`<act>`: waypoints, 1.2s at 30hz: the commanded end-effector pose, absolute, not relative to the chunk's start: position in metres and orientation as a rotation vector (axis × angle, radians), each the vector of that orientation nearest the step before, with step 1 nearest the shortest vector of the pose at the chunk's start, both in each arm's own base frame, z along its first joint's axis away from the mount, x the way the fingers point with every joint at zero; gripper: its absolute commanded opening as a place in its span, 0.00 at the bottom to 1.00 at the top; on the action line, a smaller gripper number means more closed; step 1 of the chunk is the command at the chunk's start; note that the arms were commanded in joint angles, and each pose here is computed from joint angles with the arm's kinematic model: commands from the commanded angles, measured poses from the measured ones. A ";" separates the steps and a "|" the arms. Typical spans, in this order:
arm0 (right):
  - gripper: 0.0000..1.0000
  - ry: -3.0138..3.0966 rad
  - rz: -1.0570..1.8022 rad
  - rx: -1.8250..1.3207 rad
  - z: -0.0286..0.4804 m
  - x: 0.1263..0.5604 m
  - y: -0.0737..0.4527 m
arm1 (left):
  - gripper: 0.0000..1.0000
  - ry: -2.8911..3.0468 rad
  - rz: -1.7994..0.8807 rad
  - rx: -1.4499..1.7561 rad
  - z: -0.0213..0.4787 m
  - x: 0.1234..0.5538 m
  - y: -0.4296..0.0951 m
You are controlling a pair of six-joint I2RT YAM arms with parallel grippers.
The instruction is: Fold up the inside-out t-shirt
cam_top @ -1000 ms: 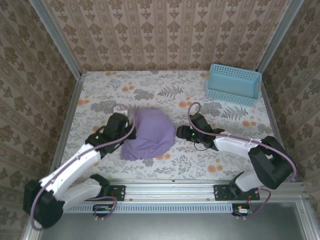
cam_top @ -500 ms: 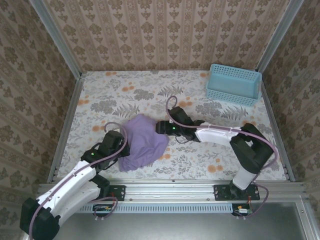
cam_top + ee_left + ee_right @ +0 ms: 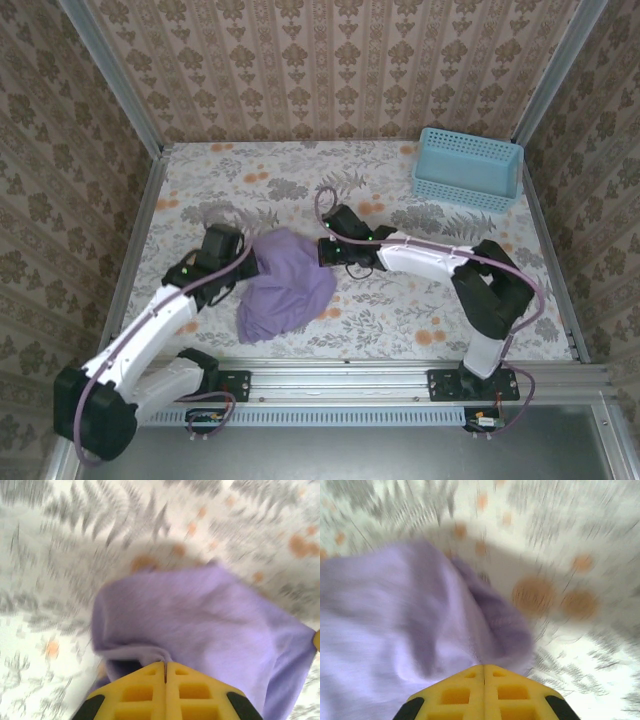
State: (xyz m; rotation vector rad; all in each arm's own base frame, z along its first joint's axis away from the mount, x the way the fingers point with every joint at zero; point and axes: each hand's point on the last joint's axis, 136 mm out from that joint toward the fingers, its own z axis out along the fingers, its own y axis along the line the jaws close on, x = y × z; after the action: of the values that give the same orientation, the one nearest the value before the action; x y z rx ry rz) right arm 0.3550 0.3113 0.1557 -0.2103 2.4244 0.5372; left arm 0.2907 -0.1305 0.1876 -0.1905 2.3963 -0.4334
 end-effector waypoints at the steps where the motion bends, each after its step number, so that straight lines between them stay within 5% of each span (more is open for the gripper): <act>1: 0.00 2.196 0.319 -0.184 0.272 0.369 0.262 | 0.00 2.209 -0.456 -0.140 0.279 0.323 -0.131; 5: 0.00 2.008 0.324 -0.189 0.367 0.355 0.239 | 0.00 1.965 -0.506 -0.104 0.378 0.322 -0.128; 10: 0.00 1.925 0.350 -0.184 0.388 0.319 0.215 | 0.00 1.808 -0.537 -0.046 0.408 0.288 -0.120; 13: 0.00 1.971 0.362 -0.268 0.345 0.294 0.223 | 0.00 1.870 -0.484 -0.081 0.355 0.276 -0.106; 20: 0.00 2.385 0.370 -0.352 0.138 0.230 0.236 | 0.00 2.429 -0.589 -0.029 0.144 0.235 -0.144; 23: 0.00 2.524 0.332 -0.277 0.083 0.214 0.225 | 0.00 2.599 -0.606 -0.042 0.090 0.209 -0.153; 29: 0.46 2.483 0.229 -0.206 0.105 0.230 0.201 | 0.00 2.644 -0.579 -0.006 0.077 0.191 -0.152; 36: 0.62 2.474 0.230 0.129 0.123 0.285 0.149 | 0.00 2.635 -0.565 -0.009 0.077 0.187 -0.146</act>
State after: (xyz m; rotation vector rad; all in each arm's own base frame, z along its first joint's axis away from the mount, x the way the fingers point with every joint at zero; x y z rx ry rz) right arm 0.2730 0.1629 0.1249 0.0345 2.4506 0.2480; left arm 0.1903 -0.1477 0.0765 0.0140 2.6281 -0.5652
